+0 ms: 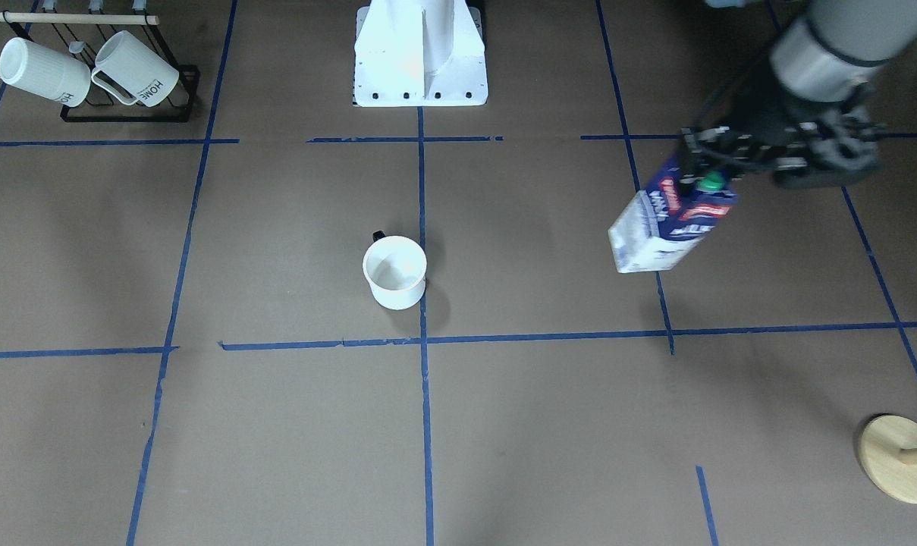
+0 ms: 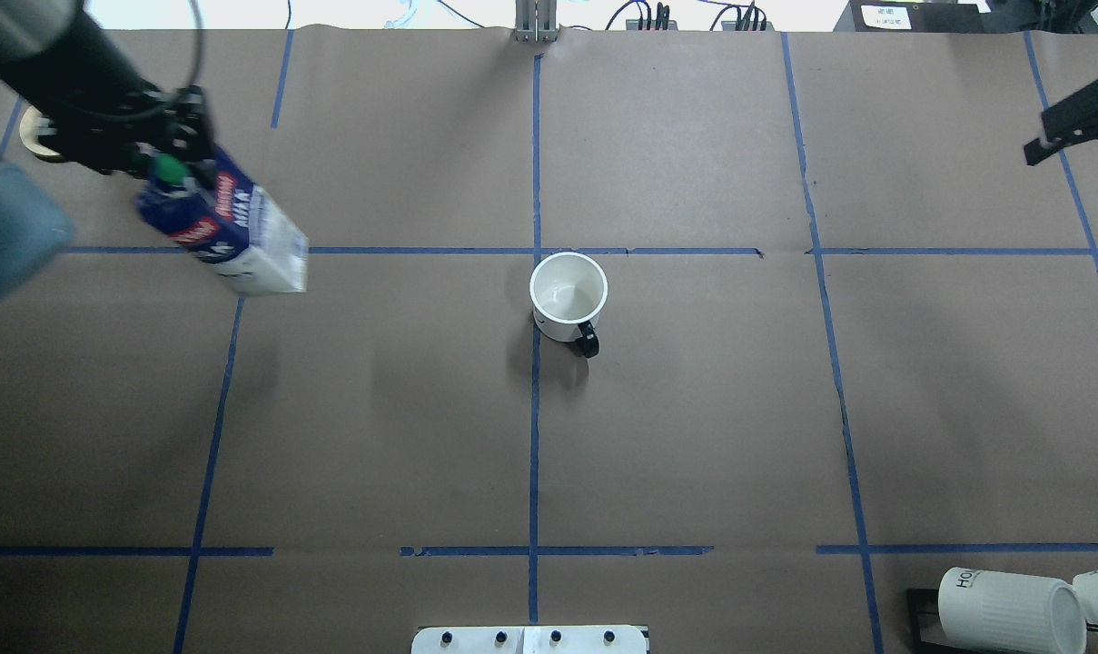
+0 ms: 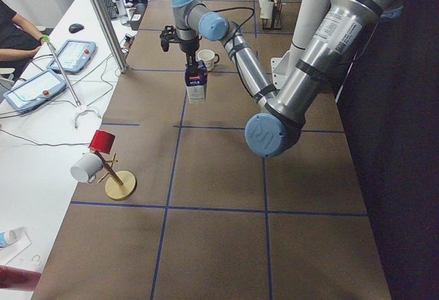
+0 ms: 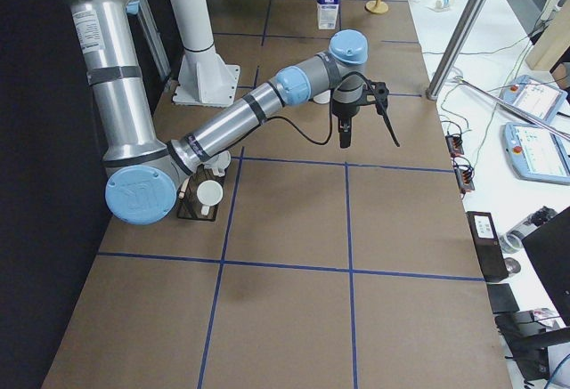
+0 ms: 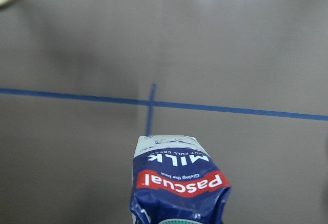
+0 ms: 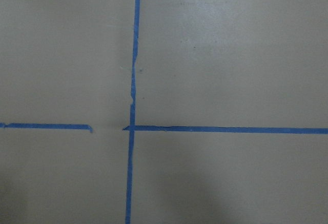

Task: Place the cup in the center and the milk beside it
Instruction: 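Carry the milk carton with the left gripper and set it beside the mug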

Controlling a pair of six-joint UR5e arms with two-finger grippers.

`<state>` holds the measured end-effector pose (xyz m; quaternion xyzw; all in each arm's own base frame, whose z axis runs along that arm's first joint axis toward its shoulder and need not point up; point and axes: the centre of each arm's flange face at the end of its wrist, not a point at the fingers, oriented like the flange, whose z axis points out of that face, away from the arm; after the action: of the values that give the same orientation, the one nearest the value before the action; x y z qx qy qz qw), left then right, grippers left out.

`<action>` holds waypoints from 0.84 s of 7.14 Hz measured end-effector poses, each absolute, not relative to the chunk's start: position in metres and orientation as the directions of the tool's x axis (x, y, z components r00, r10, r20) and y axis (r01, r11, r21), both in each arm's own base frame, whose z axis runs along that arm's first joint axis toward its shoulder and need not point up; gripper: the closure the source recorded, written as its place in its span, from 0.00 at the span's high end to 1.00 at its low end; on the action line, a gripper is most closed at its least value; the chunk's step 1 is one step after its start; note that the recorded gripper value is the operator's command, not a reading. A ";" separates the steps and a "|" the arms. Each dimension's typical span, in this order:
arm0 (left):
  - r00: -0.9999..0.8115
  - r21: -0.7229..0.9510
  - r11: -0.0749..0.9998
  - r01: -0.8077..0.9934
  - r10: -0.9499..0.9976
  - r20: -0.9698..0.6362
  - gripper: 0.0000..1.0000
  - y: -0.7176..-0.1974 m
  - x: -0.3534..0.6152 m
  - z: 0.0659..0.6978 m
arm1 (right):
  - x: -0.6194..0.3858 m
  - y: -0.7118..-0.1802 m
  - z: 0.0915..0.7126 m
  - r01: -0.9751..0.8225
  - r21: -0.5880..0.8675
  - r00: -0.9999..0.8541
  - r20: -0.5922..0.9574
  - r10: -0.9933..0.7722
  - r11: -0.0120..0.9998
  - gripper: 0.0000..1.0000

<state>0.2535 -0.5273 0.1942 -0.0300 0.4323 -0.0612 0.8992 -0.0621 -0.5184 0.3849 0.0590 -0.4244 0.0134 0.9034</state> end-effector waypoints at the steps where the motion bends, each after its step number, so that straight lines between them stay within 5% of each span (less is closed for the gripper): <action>1: 0.612 -0.127 0.987 0.096 -0.159 -0.774 0.04 -0.532 0.303 0.162 | -0.043 -0.510 0.408 -0.050 0.107 0.640 0.767 -0.050 0.993 1.00; 6: 0.590 -0.132 0.982 0.137 -0.187 -0.785 0.04 -0.549 0.447 0.106 | 0.005 -0.485 0.461 -0.008 0.137 0.635 0.766 -0.101 0.991 1.00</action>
<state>0.4466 -0.5494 0.1064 -0.0286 0.4433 -0.0908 0.8913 0.0047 -0.4853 0.4606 0.0637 -0.4267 -0.0256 0.9018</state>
